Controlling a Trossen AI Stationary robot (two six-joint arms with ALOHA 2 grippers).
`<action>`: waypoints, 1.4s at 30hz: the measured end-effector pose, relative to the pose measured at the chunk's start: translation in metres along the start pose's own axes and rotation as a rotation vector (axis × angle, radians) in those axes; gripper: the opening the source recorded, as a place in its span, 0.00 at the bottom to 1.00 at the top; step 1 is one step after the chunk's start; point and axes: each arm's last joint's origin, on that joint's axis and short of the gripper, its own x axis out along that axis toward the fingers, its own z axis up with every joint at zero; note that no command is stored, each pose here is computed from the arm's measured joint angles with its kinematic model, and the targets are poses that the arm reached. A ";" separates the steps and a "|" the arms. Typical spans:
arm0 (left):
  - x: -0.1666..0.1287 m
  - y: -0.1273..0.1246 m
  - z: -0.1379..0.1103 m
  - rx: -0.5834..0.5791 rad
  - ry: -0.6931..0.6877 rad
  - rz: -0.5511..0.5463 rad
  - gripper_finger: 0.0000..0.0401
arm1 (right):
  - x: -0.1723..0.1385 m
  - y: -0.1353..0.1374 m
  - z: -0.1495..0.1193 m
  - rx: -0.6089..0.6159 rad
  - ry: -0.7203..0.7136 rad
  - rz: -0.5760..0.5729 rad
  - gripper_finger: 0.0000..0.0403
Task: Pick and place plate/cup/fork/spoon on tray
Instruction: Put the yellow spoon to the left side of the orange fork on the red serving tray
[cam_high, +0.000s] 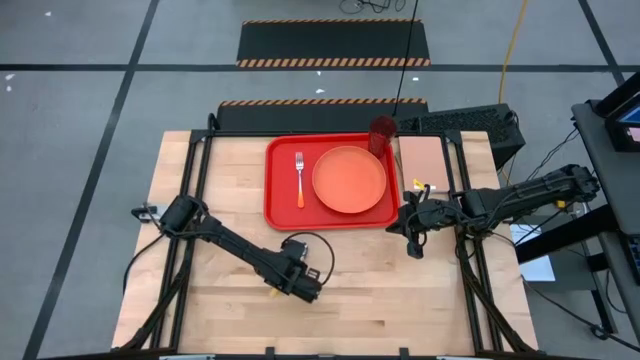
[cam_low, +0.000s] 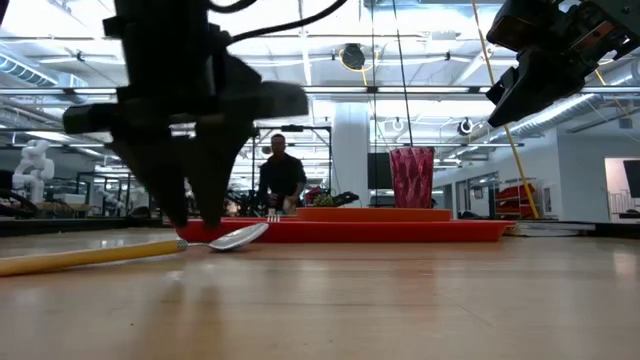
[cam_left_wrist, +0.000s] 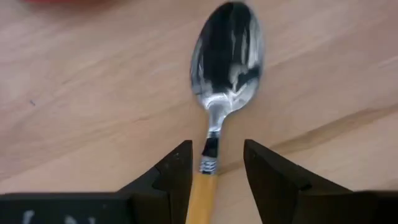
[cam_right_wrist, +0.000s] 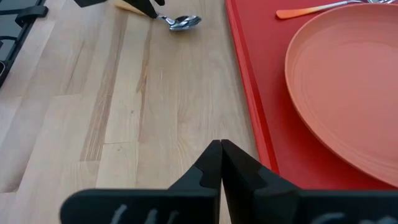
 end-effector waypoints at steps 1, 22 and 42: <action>-0.002 -0.002 0.001 -0.003 -0.002 -0.009 0.35 | 0.000 0.000 0.000 0.000 0.000 0.000 0.00; -0.006 -0.004 -0.009 0.118 -0.076 -0.042 0.34 | 0.000 0.000 0.000 0.017 0.002 0.002 0.00; 0.018 -0.005 -0.021 0.099 -0.055 0.029 0.39 | 0.000 0.000 -0.003 0.014 0.033 -0.006 0.00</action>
